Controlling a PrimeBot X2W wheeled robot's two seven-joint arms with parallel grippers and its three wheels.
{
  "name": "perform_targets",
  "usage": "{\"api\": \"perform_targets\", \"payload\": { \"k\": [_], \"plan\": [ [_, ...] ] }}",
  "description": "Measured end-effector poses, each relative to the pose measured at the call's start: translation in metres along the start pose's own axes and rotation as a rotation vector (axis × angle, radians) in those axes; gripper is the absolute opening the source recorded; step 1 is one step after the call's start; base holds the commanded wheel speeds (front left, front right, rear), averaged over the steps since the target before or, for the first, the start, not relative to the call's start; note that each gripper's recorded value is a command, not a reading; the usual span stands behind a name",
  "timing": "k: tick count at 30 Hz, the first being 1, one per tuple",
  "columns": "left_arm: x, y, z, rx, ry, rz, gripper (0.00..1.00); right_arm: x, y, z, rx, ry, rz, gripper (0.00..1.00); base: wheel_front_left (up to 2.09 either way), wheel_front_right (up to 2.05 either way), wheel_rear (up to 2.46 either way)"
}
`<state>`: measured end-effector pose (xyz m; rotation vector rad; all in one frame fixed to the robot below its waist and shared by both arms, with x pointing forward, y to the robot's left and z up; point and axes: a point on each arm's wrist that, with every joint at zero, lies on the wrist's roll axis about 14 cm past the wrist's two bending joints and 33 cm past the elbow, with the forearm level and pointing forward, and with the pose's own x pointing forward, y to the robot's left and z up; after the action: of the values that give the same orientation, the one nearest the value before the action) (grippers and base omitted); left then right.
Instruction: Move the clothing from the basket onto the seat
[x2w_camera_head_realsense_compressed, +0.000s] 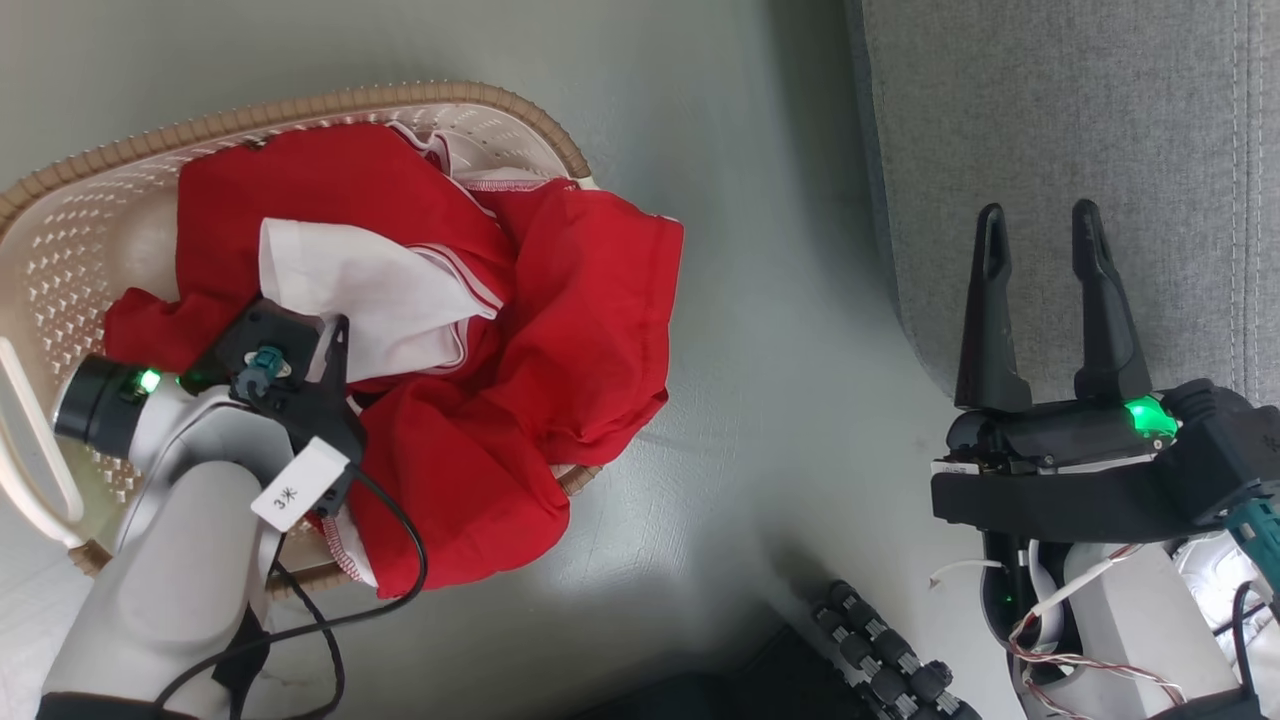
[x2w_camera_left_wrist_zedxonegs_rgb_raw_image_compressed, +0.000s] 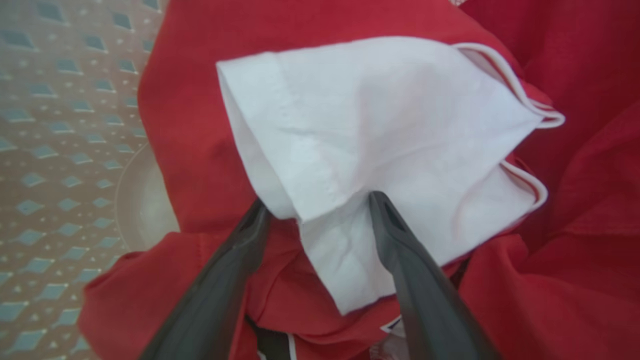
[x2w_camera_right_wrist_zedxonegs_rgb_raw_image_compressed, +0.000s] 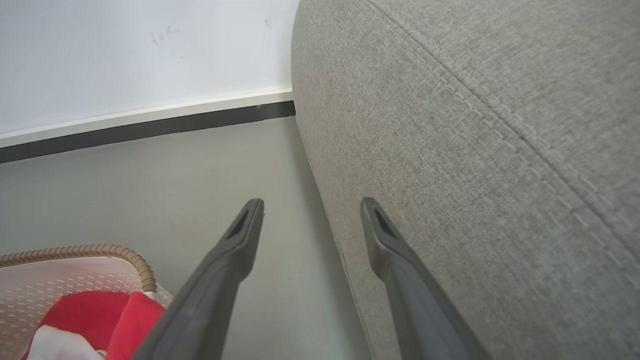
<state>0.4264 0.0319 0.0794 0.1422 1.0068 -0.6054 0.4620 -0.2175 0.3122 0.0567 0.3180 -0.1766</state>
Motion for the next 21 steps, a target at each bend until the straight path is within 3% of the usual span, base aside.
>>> {"api": "perform_targets", "payload": {
  "k": [4, 7, 8, 21],
  "plan": [
    [0.003, -0.001, -0.001, -0.001, 0.008, -0.006, 1.00, 0.002, 0.003, -0.001, 0.006, 0.001, 0.007, 1.00, 0.00, 0.00, 0.00],
    [0.006, -0.006, 0.005, 0.000, -0.009, -0.022, 0.15, 0.002, 0.003, -0.001, 0.011, 0.004, 0.002, 1.00, 0.00, 0.00, 0.00],
    [0.006, -0.008, 0.005, 0.002, -0.016, -0.027, 0.00, 0.002, 0.003, -0.003, 0.012, 0.009, 0.003, 1.00, 0.00, 0.00, 0.00],
    [-0.012, -0.029, 0.054, -0.002, -0.190, -0.080, 0.00, 0.000, 0.001, 0.011, 0.036, -0.010, -0.006, 1.00, 0.00, 0.00, 0.00]
  ]
}}
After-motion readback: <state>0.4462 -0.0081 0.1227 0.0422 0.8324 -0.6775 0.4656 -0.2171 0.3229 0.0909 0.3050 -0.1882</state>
